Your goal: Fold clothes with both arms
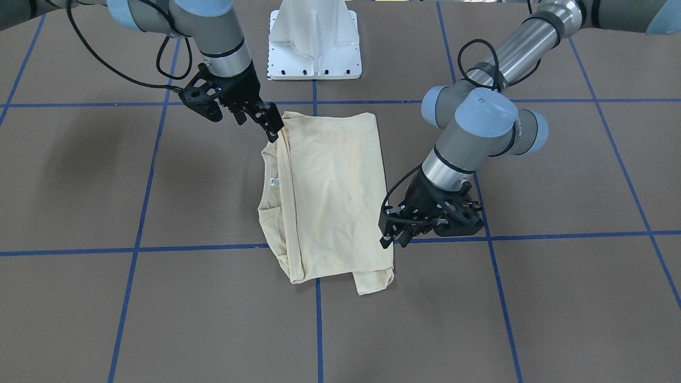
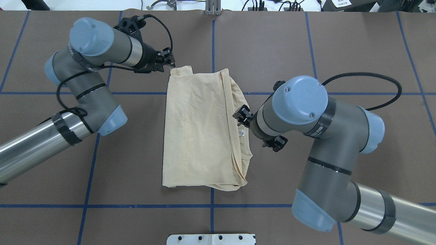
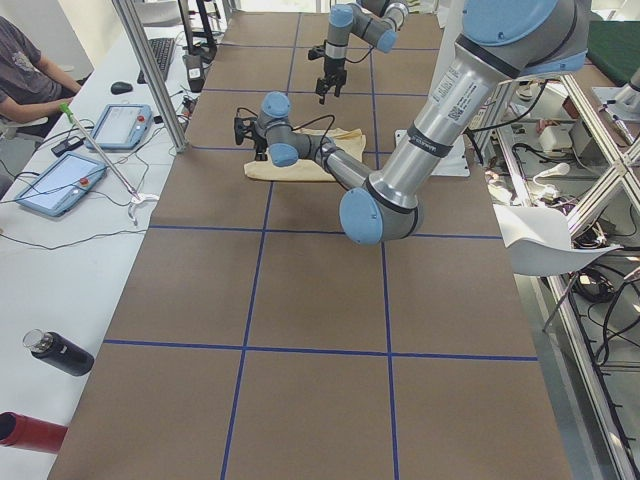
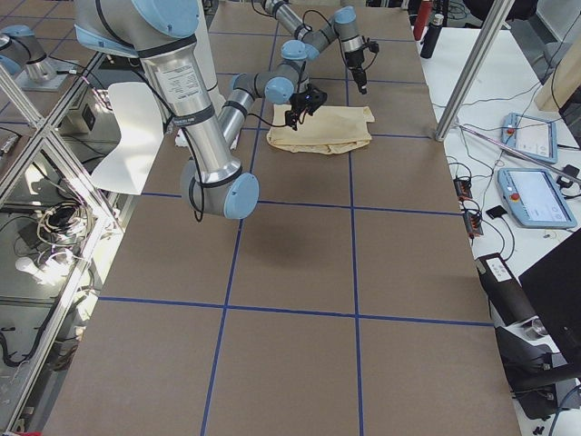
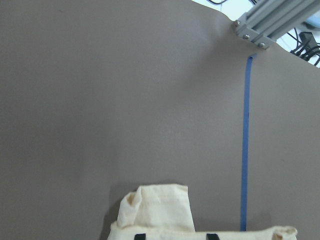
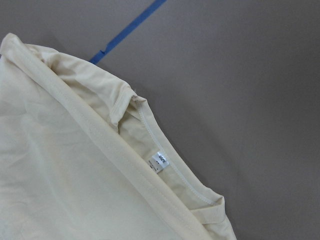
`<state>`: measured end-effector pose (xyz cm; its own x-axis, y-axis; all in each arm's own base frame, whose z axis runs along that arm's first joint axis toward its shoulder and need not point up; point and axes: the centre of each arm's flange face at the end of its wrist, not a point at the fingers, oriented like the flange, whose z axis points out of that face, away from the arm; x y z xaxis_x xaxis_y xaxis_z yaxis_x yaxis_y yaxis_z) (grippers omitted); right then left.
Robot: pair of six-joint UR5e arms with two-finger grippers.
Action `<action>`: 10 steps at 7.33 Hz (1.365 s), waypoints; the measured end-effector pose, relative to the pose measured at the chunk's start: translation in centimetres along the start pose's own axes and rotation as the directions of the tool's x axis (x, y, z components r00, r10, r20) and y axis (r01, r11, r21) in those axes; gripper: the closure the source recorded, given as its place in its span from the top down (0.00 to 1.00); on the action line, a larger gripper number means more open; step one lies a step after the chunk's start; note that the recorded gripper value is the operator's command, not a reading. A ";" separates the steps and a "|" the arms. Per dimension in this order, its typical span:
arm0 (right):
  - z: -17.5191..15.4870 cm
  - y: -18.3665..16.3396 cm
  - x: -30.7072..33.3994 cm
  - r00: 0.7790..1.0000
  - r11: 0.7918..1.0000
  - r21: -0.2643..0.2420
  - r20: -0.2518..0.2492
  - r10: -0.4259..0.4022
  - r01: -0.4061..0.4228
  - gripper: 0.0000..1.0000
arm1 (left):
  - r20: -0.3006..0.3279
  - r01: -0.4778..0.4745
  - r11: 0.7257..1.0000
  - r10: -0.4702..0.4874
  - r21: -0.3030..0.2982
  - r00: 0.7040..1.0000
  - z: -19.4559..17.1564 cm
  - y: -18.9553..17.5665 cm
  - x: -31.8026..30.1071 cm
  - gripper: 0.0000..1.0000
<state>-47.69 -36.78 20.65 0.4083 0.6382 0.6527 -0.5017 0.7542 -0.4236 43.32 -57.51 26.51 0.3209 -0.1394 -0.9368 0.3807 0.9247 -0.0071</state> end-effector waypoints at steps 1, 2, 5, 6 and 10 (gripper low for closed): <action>1.7 3.0 0.8 0.997 0.997 0.025 0.002 0.077 -0.077 1.00 | -0.002 0.000 1.000 0.000 -0.019 1.000 -3.6 1.1 -0.7 0.50; 3.5 5.9 2.0 0.985 0.984 0.051 0.004 0.170 -0.170 1.00 | 0.004 0.001 1.000 -0.001 -0.027 1.000 -5.9 1.7 -0.7 0.50; 7.6 11.9 5.1 0.937 0.928 0.124 0.031 0.349 -0.350 0.98 | 0.013 0.003 1.000 -0.003 -0.028 1.000 -7.3 2.1 -0.8 0.50; 8.5 12.6 5.6 0.928 0.918 0.138 0.034 0.371 -0.372 0.98 | 0.014 0.003 1.000 -0.003 -0.027 1.000 -7.3 2.1 -0.8 0.50; 10.1 12.8 5.6 0.916 0.903 0.150 0.055 0.398 -0.401 0.80 | 0.017 0.006 1.000 -0.005 -0.026 1.000 -7.2 2.1 -0.9 0.50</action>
<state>-59.53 -25.10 25.27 0.1322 0.8759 0.4641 -0.7318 0.4020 -0.5503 37.63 -52.89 24.86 0.3340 -0.1503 -0.9305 0.3598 0.9328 -0.0215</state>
